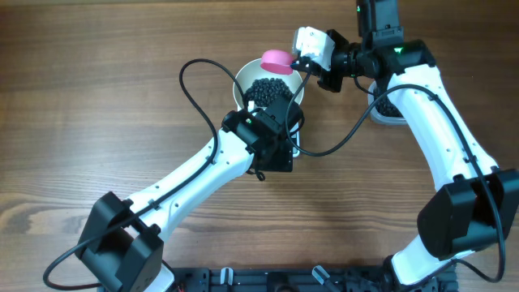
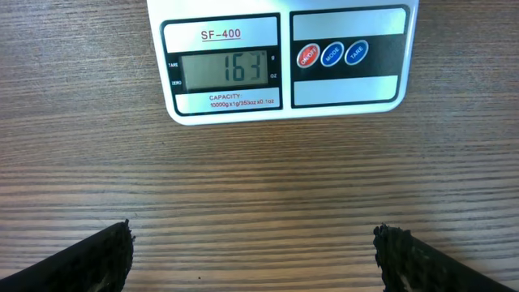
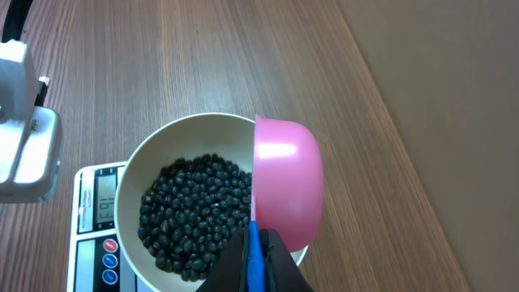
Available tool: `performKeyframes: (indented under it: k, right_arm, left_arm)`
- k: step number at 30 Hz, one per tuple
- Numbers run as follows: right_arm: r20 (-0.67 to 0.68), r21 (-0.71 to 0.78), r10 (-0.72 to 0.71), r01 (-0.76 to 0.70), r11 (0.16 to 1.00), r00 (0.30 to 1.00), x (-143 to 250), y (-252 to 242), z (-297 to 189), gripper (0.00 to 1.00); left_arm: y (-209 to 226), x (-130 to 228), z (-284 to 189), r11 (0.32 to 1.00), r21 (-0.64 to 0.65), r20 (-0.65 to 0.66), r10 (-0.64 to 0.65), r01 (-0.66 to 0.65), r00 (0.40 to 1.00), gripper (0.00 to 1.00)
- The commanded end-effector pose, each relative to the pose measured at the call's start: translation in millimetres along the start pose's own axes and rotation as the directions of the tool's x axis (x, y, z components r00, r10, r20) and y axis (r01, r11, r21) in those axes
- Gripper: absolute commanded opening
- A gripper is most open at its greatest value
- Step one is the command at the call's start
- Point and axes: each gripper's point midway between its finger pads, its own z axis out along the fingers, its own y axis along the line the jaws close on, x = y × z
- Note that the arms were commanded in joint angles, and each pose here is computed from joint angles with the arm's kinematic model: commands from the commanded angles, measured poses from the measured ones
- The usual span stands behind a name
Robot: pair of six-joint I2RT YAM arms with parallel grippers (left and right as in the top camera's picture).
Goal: Scoop item into bowl and weigh 150g on scale
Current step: 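Tip the scoop to pour the beans into the bowl, then raise the empty scoop and swing it back over the bowl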
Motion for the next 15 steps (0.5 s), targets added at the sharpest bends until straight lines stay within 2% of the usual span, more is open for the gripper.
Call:
performKeyframes:
  k: [1, 3, 6, 8, 11, 15]
  right_arm:
    - [0.009, 0.024, 0.077, -0.077, 0.997, 0.997, -10.3, -3.3, -7.0, 0.04]
    - [0.022, 0.032, 0.161, -0.162, 0.986, 0.987, -9.3, -7.4, -10.0, 0.04]
    - [0.109, 0.011, 0.353, -0.356, 0.934, 0.929, -19.5, -17.1, -17.5, 0.04]
    - [0.170, -0.019, 0.502, -0.507, 0.862, 0.848, -21.6, -28.8, -29.5, 0.04]
    - [0.231, -0.143, 0.620, -0.604, 0.784, 0.750, -22.5, -29.8, -52.6, 0.04]
    - [0.253, -0.144, 0.716, -0.706, 0.693, 0.651, -0.8, -45.8, -79.0, 0.04]
  left_arm:
    - [1.9, 1.6, 3.5, 1.000, -0.023, 0.002, 0.000, 0.000, 1.000, 1.00]
    - [1.7, 1.9, 3.5, 1.000, -0.023, 0.001, 0.001, -0.001, 1.000, 1.00]
    - [1.8, 1.8, 3.5, 1.000, -0.023, 0.002, 0.001, -0.001, 1.000, 1.00]
    - [1.6, 1.9, 3.5, 1.000, -0.023, 0.002, 0.001, -0.001, 1.000, 1.00]
    - [1.7, 1.8, 3.5, 1.000, -0.023, 0.002, 0.000, 0.000, 1.000, 1.00]
    - [1.5, 1.9, 3.5, 1.000, -0.023, 0.002, 0.001, -0.001, 1.000, 1.00]
